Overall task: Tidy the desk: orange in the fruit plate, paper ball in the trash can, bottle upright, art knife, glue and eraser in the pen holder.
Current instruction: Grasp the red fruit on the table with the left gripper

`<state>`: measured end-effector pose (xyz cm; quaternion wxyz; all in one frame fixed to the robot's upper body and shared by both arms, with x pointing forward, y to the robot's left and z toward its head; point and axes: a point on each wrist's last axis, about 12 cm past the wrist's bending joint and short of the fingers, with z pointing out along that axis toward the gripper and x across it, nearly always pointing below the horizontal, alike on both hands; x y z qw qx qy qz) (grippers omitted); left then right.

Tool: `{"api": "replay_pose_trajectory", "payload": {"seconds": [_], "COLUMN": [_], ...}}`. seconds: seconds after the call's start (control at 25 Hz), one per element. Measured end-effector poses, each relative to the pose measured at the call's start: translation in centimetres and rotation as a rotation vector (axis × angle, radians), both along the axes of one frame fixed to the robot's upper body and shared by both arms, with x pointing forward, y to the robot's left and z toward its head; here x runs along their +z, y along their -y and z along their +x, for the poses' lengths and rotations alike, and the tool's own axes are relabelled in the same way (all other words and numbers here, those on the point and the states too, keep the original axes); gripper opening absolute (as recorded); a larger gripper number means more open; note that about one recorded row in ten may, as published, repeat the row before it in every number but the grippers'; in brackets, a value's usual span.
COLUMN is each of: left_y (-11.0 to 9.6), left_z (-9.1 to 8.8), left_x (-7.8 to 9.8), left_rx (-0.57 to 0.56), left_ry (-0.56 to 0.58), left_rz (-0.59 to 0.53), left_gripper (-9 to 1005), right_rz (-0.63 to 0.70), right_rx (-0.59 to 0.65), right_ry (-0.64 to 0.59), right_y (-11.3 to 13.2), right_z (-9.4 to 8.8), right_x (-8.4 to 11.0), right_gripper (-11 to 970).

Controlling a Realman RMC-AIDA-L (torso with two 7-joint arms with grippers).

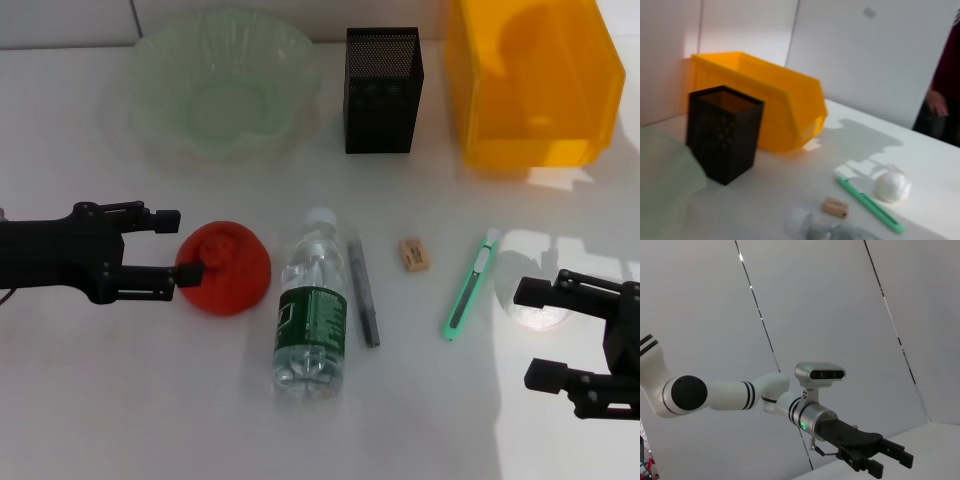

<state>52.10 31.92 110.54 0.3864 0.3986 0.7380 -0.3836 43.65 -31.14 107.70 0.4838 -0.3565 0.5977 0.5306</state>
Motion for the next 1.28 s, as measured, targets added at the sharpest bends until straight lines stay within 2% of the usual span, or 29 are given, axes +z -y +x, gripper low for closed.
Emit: {"api": "replay_pose_trajectory", "payload": {"seconds": [0.16,0.28,0.6,0.88,1.12,1.24,1.28], "left_y": [0.5,1.2,2.8,3.6,3.7,3.7,3.8], "left_z": [0.8,1.0,1.5,1.5,1.6,1.6,1.6], "left_x": [-1.6,-2.4,-4.6,-5.5,-5.3,-5.2,-5.2], "left_rx": [0.096,0.111,0.099,0.075,0.077,0.079,0.078], "left_ry": [0.014,0.028,0.047,0.080,0.087,0.091,0.091], "left_rz": [0.070,0.096,0.145,0.151,0.139,0.127,0.122], "left_gripper": [842,842,835,815,630,397,355], "right_rz": [-0.002,0.000,-0.009,-0.021,-0.020,-0.014,-0.013], "right_rx": [-0.007,-0.010,-0.011,-0.028,-0.030,-0.033,-0.034], "right_ry": [-0.006,-0.008,-0.009,-0.014,-0.017,-0.022,-0.023], "right_y": [0.0,-0.1,-0.5,-0.7,-0.8,-0.8,-0.8], "right_z": [-0.1,-0.1,0.3,0.5,0.5,0.5,0.4], "right_x": [-0.2,-0.2,-0.3,-0.6,-0.7,-0.8,-0.8], "right_gripper": [802,802,802,802,802,803,803]}}
